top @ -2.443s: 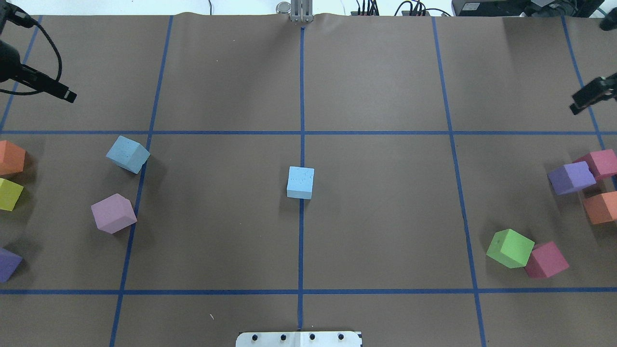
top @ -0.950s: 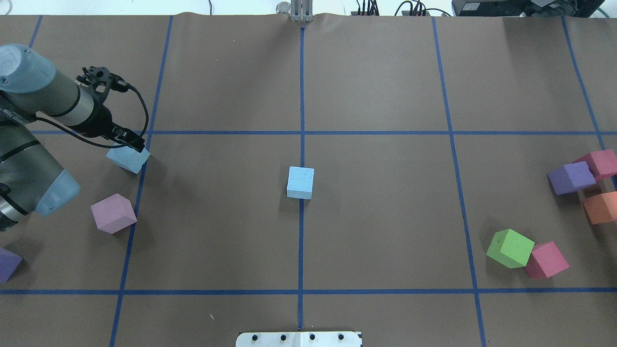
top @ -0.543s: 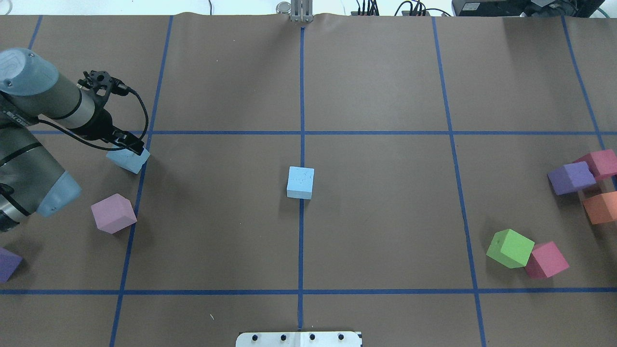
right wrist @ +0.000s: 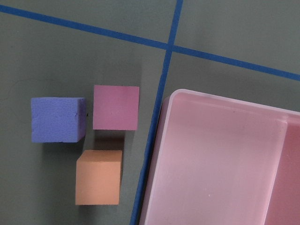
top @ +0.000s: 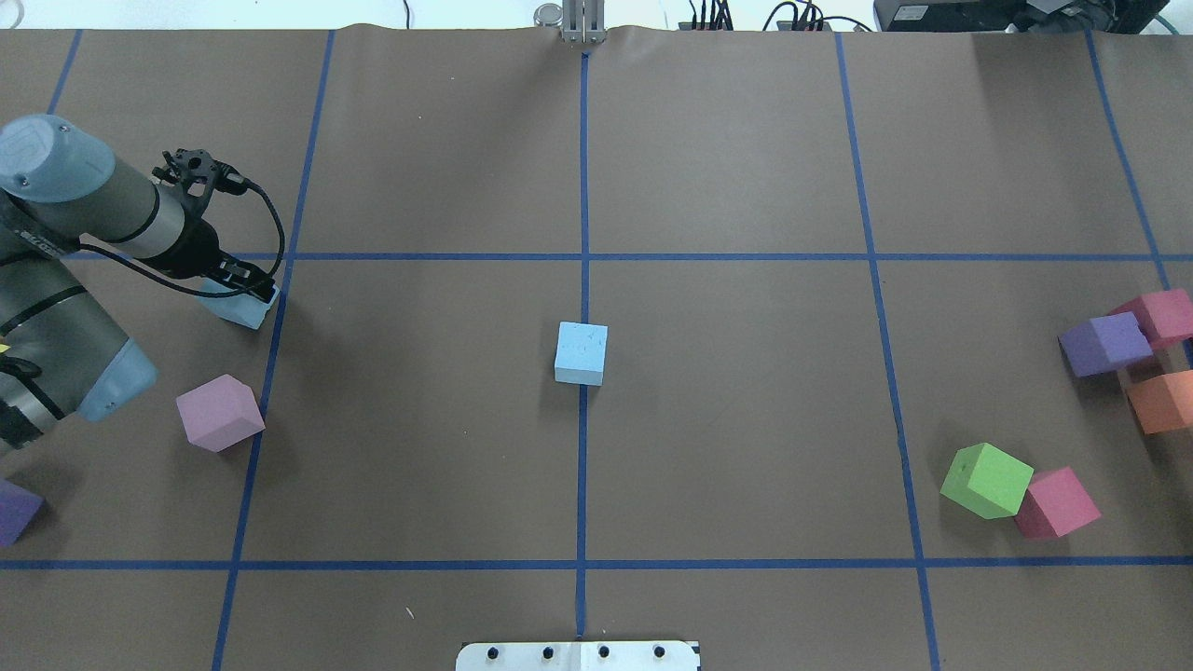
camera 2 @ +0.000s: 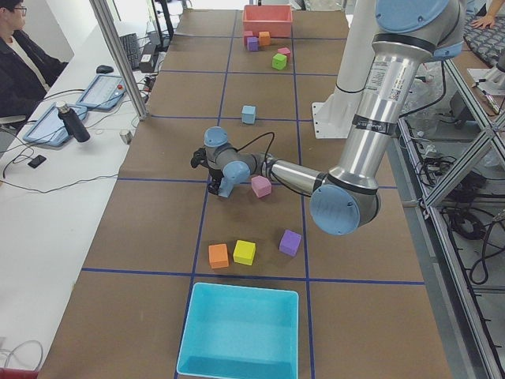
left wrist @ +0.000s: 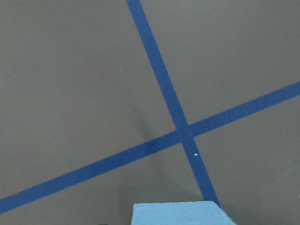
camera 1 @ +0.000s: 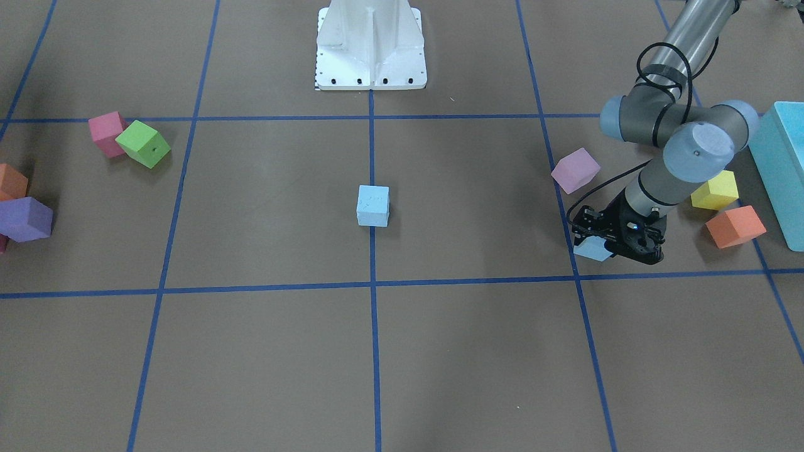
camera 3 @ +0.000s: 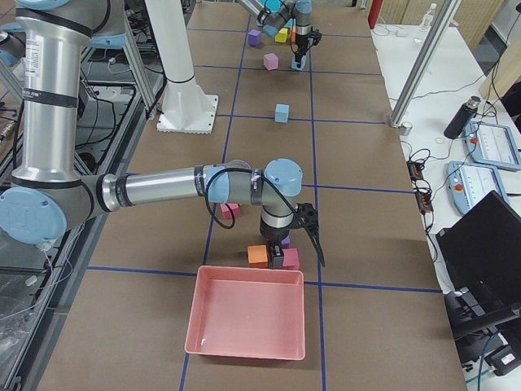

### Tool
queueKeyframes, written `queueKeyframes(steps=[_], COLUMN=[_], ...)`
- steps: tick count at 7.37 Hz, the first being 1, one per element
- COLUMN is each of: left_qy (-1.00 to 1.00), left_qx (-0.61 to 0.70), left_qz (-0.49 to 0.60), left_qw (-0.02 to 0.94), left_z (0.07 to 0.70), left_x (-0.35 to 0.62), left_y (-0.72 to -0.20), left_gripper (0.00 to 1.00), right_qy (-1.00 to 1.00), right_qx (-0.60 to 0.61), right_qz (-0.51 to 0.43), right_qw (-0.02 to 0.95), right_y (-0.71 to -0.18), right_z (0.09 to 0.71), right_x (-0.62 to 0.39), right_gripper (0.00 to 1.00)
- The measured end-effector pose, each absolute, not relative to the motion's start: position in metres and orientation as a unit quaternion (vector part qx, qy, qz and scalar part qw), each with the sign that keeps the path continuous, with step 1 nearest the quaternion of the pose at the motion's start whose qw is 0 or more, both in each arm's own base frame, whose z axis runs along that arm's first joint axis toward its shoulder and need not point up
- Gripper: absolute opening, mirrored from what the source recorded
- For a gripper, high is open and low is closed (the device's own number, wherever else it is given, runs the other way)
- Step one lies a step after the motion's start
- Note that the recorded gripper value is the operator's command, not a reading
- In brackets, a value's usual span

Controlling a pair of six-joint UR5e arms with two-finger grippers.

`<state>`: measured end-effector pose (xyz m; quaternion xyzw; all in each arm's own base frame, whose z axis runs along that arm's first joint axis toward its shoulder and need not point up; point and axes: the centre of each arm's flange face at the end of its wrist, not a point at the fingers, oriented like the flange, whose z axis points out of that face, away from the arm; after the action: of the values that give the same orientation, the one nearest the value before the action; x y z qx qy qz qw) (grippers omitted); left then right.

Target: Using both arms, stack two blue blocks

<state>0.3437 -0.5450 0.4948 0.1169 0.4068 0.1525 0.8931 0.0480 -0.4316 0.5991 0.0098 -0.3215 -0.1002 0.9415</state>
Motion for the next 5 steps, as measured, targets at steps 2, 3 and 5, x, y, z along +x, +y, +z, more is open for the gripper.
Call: queueKeyframes(steps=[2, 3, 5], left_qy=[0.429, 0.449, 0.483], left_qx=[0.111, 0.105, 0.081], left_qz=[0.161, 0.151, 0.082], left_qw=[0.882, 0.874, 0.868], left_z=[0.477, 0.454, 0.378], left_x=[0.344, 0.345, 0.369], left_y=[-0.539, -0.537, -0.549], left_gripper=[0.00, 0.00, 0.00], right_qy=[-0.321, -0.322, -0.321], right_qx=[0.009, 0.009, 0.007], right_qz=[-0.100, -0.099, -0.099], right_qw=[0.942, 0.942, 0.942], right_y=[-0.432, -0.431, -0.431], right_z=[0.599, 0.600, 0.602], right_x=[0.048, 0.048, 0.048], right_gripper=[1.00, 1.00, 1.00])
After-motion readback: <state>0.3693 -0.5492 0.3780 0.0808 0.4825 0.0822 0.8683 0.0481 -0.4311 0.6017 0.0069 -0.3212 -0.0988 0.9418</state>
